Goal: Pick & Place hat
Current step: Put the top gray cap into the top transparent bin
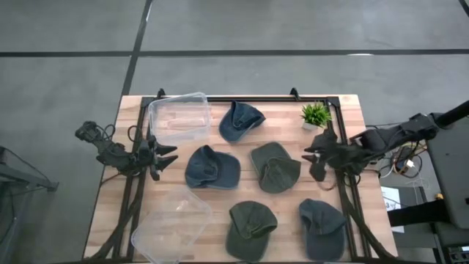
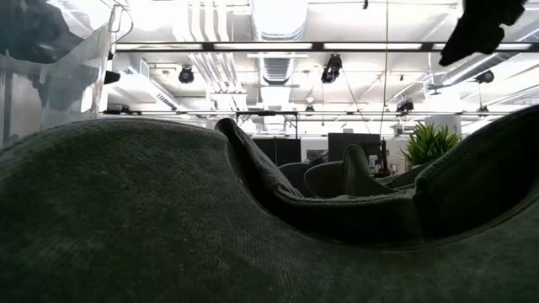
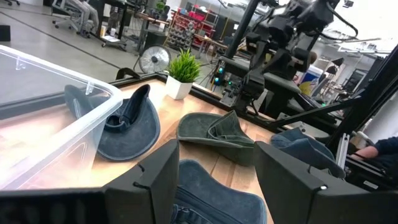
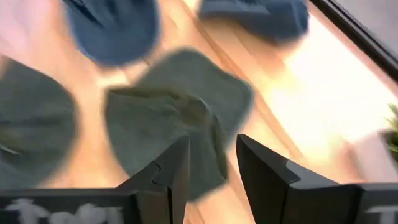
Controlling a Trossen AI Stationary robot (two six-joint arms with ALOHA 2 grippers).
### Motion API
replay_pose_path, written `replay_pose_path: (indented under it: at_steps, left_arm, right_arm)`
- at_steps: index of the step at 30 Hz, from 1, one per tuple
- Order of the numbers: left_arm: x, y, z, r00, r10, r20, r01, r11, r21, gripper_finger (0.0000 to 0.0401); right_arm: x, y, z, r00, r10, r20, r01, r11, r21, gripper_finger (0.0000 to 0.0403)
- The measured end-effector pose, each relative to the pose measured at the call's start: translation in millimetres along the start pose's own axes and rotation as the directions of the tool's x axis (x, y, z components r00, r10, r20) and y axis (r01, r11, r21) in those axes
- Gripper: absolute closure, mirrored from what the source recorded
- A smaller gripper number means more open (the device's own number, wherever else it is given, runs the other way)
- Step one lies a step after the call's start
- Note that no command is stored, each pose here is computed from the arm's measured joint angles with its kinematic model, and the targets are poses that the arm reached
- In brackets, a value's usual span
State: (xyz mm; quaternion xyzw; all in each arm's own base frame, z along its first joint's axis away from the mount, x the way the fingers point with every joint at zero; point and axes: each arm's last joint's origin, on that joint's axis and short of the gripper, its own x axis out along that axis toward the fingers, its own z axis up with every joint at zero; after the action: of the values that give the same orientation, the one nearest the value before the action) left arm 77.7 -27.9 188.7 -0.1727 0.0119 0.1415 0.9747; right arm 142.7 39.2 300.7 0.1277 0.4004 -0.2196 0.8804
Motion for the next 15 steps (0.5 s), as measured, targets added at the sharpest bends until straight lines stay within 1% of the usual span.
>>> replay_pose_path:
  at_steps: [2,5,9,12,15]
  left_arm:
    - [0,0,0,1.000,0.000,0.000,0.000,1.000,0.000,0.0201]
    - [0,0,0,1.000,0.000,0.000,0.000,1.000,0.000,0.0201]
    - [0,0,0,1.000,0.000,0.000,0.000,1.000,0.000,0.0201]
    - [0,0,0,1.000,-0.003,-0.001,0.003,1.000,0.000,0.0201]
    - [0,-1,1,1.000,-0.021,-0.007,0.021,1.000,-0.003,0.0201]
  right_arm:
    - [5,8,12,0.996,-0.064,-0.060,0.065,0.998,0.009,0.0275]
    - [15,16,28,0.986,-0.121,-0.119,0.123,0.992,0.009,0.0266]
    - [30,21,46,0.975,-0.158,-0.155,0.153,0.987,-0.040,0.0246]
    - [41,16,55,0.965,-0.167,-0.202,0.163,0.986,-0.035,0.0224]
    - [52,8,57,0.955,-0.156,-0.254,0.153,0.988,-0.031,0.0200]
